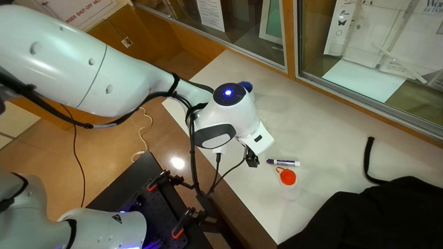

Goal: Put the cup upright, then put the marker in the cup

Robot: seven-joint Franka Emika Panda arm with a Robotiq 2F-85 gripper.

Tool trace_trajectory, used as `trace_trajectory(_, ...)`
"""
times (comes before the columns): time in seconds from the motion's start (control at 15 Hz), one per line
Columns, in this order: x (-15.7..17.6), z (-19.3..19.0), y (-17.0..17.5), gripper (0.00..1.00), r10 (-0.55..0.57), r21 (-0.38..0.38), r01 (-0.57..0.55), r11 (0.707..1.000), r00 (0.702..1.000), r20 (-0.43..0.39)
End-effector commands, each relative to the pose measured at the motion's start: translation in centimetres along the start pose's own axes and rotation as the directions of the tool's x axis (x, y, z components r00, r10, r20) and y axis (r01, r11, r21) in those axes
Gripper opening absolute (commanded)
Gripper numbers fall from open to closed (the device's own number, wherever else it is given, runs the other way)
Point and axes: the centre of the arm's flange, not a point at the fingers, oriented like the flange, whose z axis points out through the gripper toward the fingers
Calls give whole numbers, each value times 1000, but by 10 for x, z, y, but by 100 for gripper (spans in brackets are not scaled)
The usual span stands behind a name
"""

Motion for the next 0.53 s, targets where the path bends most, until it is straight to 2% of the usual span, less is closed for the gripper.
trace_trajectory(0.0, 11, 19, -13, 100, 67, 23, -67, 998, 998, -8)
trace_trajectory(0.47, 26, 46, -18, 100, 137, 3, -137, 991, 990, -13)
